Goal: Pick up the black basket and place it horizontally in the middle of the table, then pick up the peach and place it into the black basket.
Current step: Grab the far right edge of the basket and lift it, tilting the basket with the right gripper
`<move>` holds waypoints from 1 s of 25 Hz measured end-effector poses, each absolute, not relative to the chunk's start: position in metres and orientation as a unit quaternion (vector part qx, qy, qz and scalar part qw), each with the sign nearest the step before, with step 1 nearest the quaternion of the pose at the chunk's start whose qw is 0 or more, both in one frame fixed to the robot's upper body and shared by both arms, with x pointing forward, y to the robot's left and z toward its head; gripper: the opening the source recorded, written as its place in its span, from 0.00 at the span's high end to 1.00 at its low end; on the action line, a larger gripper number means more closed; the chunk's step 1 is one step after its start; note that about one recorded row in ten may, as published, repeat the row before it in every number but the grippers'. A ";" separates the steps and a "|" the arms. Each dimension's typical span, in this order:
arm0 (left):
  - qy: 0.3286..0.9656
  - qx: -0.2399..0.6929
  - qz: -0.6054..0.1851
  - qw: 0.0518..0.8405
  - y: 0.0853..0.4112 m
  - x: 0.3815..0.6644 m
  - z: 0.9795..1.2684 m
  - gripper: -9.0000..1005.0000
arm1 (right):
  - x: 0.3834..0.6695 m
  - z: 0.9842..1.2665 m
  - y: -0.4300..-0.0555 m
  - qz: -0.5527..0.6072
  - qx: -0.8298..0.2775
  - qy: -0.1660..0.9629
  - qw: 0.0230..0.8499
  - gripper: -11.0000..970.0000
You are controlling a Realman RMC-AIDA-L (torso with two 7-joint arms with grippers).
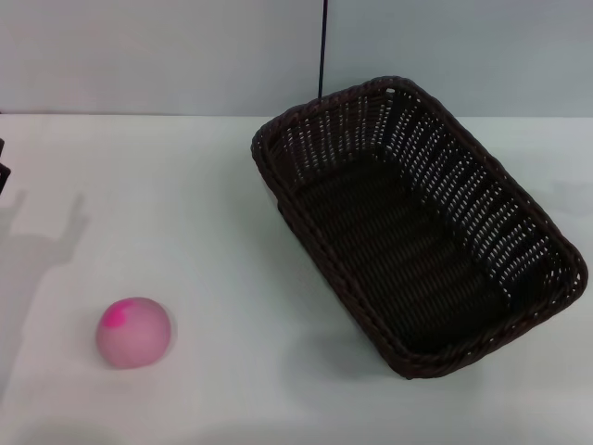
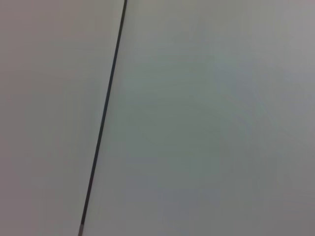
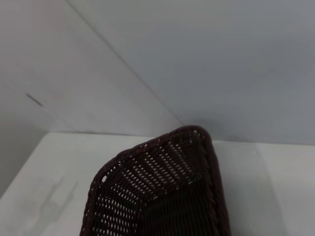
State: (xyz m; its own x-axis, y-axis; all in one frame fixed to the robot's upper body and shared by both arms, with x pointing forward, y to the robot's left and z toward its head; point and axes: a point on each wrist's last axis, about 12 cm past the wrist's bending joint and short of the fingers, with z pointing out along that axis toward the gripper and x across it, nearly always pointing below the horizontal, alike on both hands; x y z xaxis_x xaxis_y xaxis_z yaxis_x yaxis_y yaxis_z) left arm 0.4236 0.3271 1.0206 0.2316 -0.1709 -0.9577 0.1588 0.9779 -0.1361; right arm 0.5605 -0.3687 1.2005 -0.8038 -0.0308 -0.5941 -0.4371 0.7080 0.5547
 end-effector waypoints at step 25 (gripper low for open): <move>0.615 -0.017 -0.111 0.781 0.330 0.420 1.019 0.21 | 0.603 1.131 -0.305 0.338 -0.117 0.909 0.214 0.48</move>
State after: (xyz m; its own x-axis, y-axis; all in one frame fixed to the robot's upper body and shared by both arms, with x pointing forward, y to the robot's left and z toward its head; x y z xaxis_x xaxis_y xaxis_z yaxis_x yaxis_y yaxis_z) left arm 0.4196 0.3298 1.0189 0.2195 -0.1942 -0.9561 0.1528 0.9747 -0.1629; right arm 0.6029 -0.3047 1.1314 -0.8813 -0.0681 -0.4677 -0.3569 0.7445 0.5642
